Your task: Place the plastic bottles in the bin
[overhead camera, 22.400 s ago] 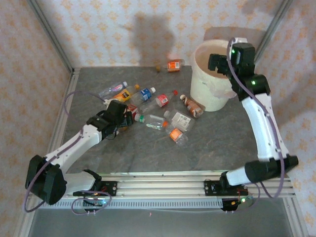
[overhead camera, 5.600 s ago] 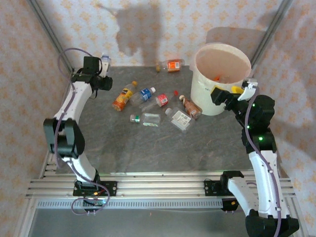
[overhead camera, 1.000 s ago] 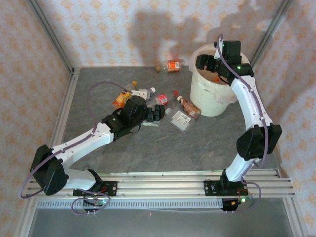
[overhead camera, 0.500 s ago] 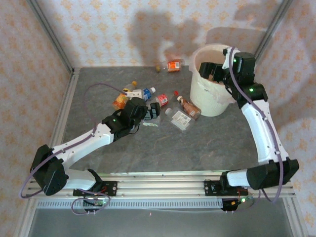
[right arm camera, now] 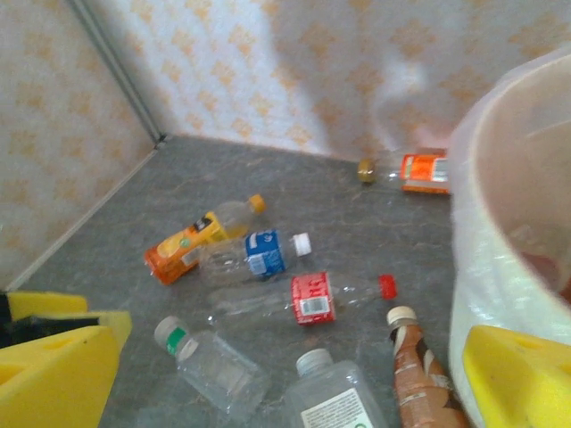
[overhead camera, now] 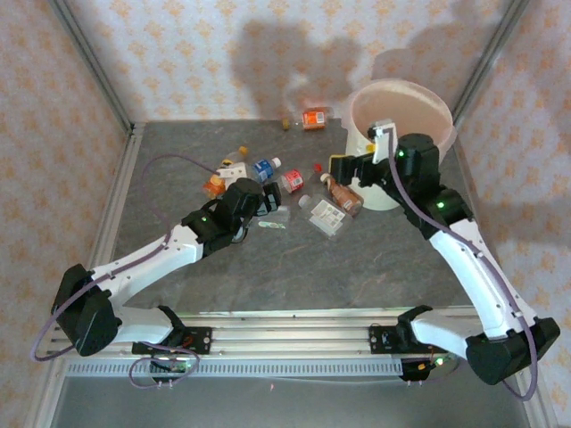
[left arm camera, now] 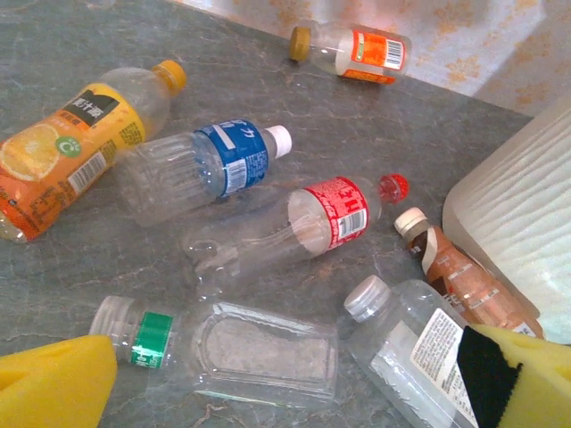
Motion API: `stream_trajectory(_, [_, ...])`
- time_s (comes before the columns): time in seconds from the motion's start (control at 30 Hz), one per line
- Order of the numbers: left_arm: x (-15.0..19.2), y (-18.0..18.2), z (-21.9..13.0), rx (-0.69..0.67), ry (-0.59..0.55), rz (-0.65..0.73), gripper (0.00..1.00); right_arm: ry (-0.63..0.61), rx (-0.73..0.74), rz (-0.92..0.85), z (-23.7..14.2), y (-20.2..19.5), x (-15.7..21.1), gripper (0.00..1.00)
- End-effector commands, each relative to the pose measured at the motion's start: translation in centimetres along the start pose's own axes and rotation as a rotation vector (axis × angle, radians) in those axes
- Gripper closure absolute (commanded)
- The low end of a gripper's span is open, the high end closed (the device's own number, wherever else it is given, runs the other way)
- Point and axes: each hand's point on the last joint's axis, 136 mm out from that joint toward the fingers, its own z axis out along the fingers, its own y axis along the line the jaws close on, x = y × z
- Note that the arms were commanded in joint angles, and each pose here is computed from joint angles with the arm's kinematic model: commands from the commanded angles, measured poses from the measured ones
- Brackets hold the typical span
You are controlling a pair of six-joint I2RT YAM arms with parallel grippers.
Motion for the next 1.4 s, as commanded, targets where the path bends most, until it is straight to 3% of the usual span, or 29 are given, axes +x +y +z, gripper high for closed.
stream_trajectory(0.0, [-0.5,1.9,-0.6,-0.085,-0.039,-0.027,0.00,0.029,-0.072,-0.091,1.5,2.4,1.7,0.01])
stream_trajectory(0.17, [-0.7,3.6,-0.9,-0.161,-0.059,-0.059,0.00,0.228,-0.075,-0.180,5.0,4.1,9.0,0.01])
stream_trajectory(0.4, [-0.6,5.2,-1.2,-0.212,-0.075,-0.075,0.00,0.456,-0.019,-0.074,8.2,3.4,19.3,0.00])
stream_trajectory(0.63, [-0.3,5.7,-1.0,-0.207,-0.067,-0.089,0.00,0.564,0.155,-0.086,10.4,-0.4,21.6,0.01])
stream_trajectory(0.87, [0.2,5.8,-0.7,-0.203,-0.045,-0.094,0.00,0.696,0.129,-0.109,12.3,-1.0,24.8,0.01])
stream_trajectory(1.23, [0.6,6.9,-0.9,-0.218,-0.055,-0.107,0.00,0.843,0.140,0.017,7.6,0.6,30.3,0.00])
stream_trajectory(1.37, [0.6,7.0,-0.8,-0.217,-0.055,-0.115,0.00,0.839,0.161,0.098,6.1,1.8,30.6,0.00])
